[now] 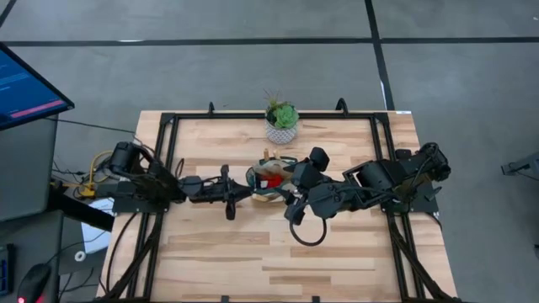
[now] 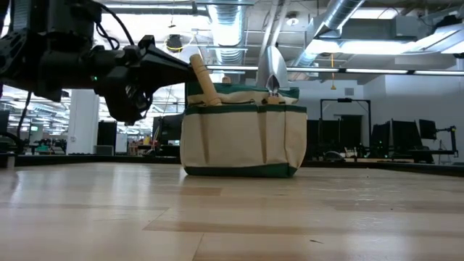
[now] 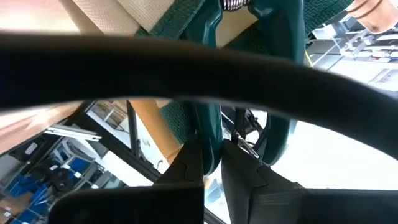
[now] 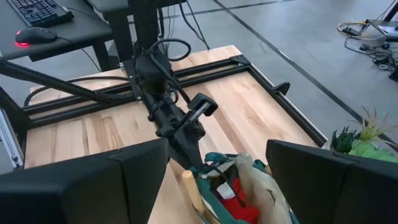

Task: Pick & Place Garden tools in Gardening bag
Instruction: Put the shear scissor into the gardening bag, then return to Home Position

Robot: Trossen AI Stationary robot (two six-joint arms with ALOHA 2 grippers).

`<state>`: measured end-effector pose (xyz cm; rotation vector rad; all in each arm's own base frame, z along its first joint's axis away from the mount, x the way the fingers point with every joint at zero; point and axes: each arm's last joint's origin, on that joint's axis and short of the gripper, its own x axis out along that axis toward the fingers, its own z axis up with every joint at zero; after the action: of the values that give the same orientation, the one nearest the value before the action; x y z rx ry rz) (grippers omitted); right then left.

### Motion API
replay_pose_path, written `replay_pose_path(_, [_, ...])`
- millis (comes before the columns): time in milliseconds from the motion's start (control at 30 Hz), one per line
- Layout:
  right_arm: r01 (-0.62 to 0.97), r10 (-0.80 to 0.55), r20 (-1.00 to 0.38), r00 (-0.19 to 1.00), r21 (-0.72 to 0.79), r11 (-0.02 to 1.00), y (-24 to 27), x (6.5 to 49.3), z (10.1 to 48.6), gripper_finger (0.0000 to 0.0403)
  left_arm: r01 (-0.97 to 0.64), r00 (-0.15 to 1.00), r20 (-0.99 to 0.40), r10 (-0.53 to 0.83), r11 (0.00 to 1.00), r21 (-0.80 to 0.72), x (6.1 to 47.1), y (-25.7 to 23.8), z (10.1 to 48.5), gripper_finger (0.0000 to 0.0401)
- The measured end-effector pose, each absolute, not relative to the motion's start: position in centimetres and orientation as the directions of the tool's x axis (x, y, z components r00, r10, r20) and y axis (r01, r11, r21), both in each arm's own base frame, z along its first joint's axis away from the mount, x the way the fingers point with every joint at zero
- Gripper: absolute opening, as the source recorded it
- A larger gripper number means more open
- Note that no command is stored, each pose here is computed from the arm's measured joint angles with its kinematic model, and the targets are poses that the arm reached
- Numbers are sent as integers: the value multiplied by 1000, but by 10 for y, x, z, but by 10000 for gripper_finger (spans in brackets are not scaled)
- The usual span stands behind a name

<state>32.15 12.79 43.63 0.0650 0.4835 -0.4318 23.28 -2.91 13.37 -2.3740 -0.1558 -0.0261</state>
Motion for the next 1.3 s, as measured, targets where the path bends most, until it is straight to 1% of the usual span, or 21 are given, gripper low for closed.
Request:
replay_pose_path(200, [417,-386,-461,799,-36,908,128,322,437,265,150,988,73,137,-717,-681,234,-24,131,7])
replay_pose_path(333, [416,-384,-458,802,-33,909,128,322,437,265,189,981,100,165,-713,-676,233,-19,138,23])
replay_pose_path(467, [416,-383,-458,803,-32,909,129,322,437,265,222,974,126,186,-710,-669,233,-16,143,58])
replay_pose_path(733, [416,-382,-454,805,-27,909,129,322,437,265,222,975,128,183,-731,-646,232,-16,145,148])
replay_pose_path(900, [416,-382,-455,805,-27,909,129,322,437,265,301,953,225,203,-716,-630,227,-11,166,197])
replay_pose_path(1067, [416,-381,-450,808,-22,909,129,323,438,265,391,917,324,232,-683,-618,220,-4,188,232])
replay_pose_path(1200, [427,-386,-437,812,-5,904,126,325,440,265,431,890,404,211,-674,-600,212,-3,205,248])
replay_pose_path(1300, [436,-392,-389,834,29,900,119,332,446,265,493,850,485,205,-632,-598,201,-3,222,249])
